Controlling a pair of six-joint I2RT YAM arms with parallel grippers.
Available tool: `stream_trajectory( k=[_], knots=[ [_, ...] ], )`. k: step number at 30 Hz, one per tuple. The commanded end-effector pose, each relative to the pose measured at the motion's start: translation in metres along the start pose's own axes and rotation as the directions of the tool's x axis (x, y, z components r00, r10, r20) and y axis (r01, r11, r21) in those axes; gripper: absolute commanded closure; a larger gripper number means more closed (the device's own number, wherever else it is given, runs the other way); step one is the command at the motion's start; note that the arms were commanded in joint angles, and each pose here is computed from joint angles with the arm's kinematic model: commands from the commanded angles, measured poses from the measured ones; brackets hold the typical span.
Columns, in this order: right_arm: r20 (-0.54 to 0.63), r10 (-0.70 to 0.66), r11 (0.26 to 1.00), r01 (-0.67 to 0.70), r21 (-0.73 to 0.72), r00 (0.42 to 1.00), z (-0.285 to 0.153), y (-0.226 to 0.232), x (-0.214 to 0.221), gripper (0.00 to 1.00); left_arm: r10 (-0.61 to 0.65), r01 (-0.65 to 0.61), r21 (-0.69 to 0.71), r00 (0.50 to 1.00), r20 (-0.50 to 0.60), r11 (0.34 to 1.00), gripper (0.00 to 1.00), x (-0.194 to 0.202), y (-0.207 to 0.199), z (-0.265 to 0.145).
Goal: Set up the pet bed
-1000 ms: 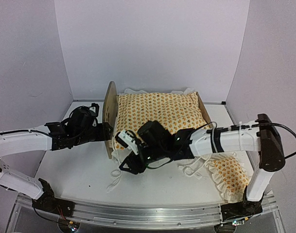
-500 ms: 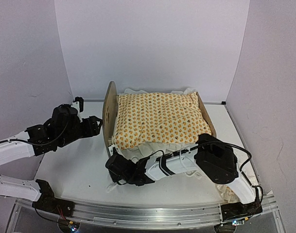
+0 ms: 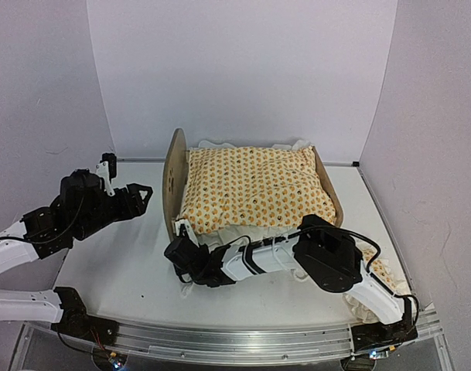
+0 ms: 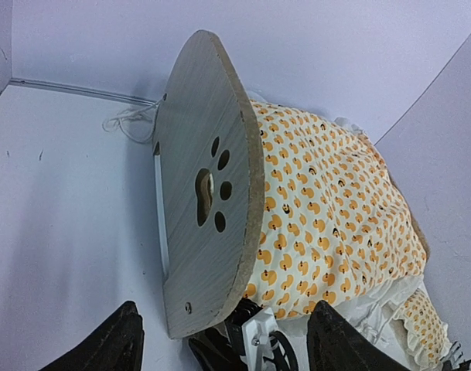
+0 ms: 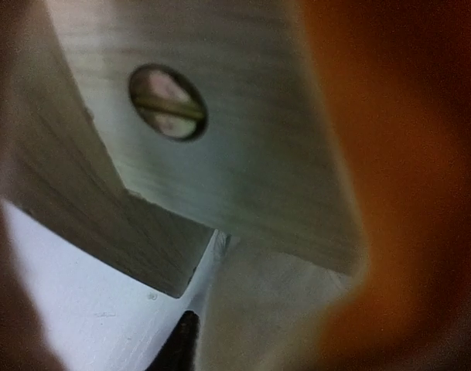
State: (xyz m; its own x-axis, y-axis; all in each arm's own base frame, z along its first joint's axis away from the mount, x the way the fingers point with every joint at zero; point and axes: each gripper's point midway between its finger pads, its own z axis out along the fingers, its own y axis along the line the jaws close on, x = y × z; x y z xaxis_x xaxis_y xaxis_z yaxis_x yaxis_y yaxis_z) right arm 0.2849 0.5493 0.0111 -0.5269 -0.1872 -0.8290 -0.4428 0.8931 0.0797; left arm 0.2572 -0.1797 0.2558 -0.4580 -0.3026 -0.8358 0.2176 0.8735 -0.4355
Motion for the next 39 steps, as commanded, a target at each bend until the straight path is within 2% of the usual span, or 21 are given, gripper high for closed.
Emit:
stream_trajectory(
  k=[1, 3, 7, 11, 14, 16, 19, 21, 23, 27, 31, 32, 35, 37, 38, 39],
  knots=[
    [-0.02, -0.015, 1.0, 0.015, 0.014, 1.0, 0.009, -0.008, 0.01, 0.83, 0.013, -0.014, 0.022, 0.999, 0.034, 1.0, 0.27, -0.01, -0.001, -0.01],
    [-0.044, -0.051, 0.999, 0.05, -0.016, 0.998, -0.003, -0.004, 0.015, 0.99, 0.014, -0.015, 0.03, 0.999, 0.033, 0.999, 0.26, -0.01, -0.002, -0.013],
    [-0.071, -0.13, 0.963, 0.109, -0.245, 0.989, -0.048, 0.024, -0.005, 1.0, -0.017, 0.017, 0.046, 1.0, 0.004, 0.999, 0.24, -0.005, -0.001, -0.019],
    [-0.109, -0.205, 0.81, 0.106, -0.577, 0.973, -0.103, 0.057, -0.013, 1.0, -0.118, 0.127, 0.099, 0.988, -0.099, 0.987, 0.23, 0.031, 0.003, -0.022],
    [-0.131, -0.216, 0.712, 0.065, -0.699, 0.967, -0.125, 0.062, -0.009, 1.0, -0.218, 0.259, 0.188, 0.952, -0.214, 0.947, 0.27, 0.067, -0.006, -0.02],
    [-0.115, -0.233, 0.648, 0.066, -0.758, 0.966, -0.136, 0.066, -0.004, 1.0, -0.274, 0.351, 0.23, 0.911, -0.308, 0.908, 0.3, 0.094, -0.013, -0.014],
    [-0.048, -0.216, 0.562, 0.084, -0.823, 0.975, -0.161, 0.072, -0.016, 1.0, -0.355, 0.479, 0.262, 0.843, -0.404, 0.838, 0.32, 0.124, -0.02, -0.006],
    [-0.014, -0.204, 0.532, 0.098, -0.841, 0.979, -0.172, 0.073, -0.025, 1.0, -0.382, 0.53, 0.244, 0.799, -0.463, 0.812, 0.32, 0.143, -0.019, -0.002],
    [0.018, -0.194, 0.518, 0.118, -0.847, 0.981, -0.18, 0.072, -0.03, 1.0, -0.387, 0.537, 0.205, 0.779, -0.494, 0.818, 0.31, 0.155, -0.016, 0.004],
    [0.044, -0.194, 0.473, 0.132, -0.871, 0.98, -0.185, 0.077, -0.03, 1.0, -0.397, 0.568, 0.199, 0.746, -0.534, 0.799, 0.24, 0.166, -0.021, 0.01],
    [0.057, -0.182, 0.455, 0.136, -0.88, 0.982, -0.185, 0.08, -0.031, 1.0, -0.38, 0.59, 0.213, 0.714, -0.588, 0.779, 0.27, 0.179, -0.03, 0.017],
    [0.063, -0.177, 0.449, 0.137, -0.883, 0.982, -0.186, 0.08, -0.031, 1.0, -0.384, 0.594, 0.216, 0.714, -0.586, 0.775, 0.3, 0.179, -0.031, 0.02],
    [0.062, -0.164, 0.45, 0.131, -0.884, 0.985, -0.188, 0.08, -0.032, 1.0, -0.38, 0.578, 0.194, 0.718, -0.583, 0.793, 0.49, 0.184, -0.028, 0.027],
    [0.044, -0.152, 0.469, 0.111, -0.876, 0.987, -0.187, 0.079, -0.035, 1.0, -0.365, 0.559, 0.196, 0.729, -0.579, 0.805, 0.77, 0.186, -0.026, 0.029],
    [0.001, -0.165, 0.522, 0.088, -0.848, 0.986, -0.18, 0.072, -0.031, 0.97, -0.36, 0.55, 0.199, 0.738, -0.571, 0.811, 0.89, 0.187, -0.024, 0.028],
    [-0.049, -0.183, 0.602, 0.072, -0.795, 0.982, -0.169, 0.062, -0.027, 0.83, -0.355, 0.538, 0.195, 0.745, -0.565, 0.82, 0.97, 0.189, -0.019, 0.026]
  ],
)
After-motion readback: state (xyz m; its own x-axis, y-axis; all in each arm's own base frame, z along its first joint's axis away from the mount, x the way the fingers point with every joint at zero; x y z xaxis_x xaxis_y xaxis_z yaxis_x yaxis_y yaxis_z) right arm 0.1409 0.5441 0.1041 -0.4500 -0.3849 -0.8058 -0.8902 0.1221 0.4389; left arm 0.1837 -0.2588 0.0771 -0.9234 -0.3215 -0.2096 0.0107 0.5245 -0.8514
